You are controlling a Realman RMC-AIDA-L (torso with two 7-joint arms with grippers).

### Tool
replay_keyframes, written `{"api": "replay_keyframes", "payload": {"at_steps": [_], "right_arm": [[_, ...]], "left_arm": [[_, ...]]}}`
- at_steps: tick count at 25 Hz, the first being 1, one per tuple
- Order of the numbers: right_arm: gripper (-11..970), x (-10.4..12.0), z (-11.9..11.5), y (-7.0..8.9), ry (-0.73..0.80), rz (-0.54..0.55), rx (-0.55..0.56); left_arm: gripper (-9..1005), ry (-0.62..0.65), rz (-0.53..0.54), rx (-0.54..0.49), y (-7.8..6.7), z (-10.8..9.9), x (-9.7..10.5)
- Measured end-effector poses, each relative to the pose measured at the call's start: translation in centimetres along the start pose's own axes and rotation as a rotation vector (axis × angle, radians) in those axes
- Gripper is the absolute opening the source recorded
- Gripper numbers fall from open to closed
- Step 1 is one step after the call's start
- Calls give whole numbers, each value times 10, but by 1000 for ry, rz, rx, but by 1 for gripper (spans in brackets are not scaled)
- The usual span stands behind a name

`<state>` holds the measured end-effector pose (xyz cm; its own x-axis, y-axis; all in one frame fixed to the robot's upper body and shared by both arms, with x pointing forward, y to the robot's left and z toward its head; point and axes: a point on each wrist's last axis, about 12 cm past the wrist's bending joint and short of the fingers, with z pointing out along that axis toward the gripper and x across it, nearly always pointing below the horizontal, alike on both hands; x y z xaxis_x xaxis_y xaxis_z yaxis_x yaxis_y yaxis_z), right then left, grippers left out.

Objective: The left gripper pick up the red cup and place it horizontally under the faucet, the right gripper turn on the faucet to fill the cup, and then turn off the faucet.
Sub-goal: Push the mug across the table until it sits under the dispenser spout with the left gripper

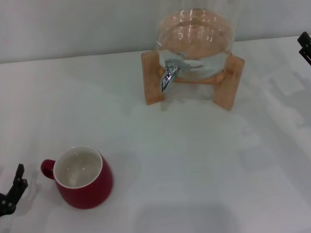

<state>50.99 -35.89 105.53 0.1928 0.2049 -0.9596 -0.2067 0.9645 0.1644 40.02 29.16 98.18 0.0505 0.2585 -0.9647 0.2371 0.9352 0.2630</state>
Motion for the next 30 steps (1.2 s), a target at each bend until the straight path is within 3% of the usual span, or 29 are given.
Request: {"api": "replay_keyframes", "payload": {"at_steps": [30], "right_arm": [[838,0,-1,2,-7,2,-10]], "left_arm": [[878,5,18,74,-11,-3,1]]}}
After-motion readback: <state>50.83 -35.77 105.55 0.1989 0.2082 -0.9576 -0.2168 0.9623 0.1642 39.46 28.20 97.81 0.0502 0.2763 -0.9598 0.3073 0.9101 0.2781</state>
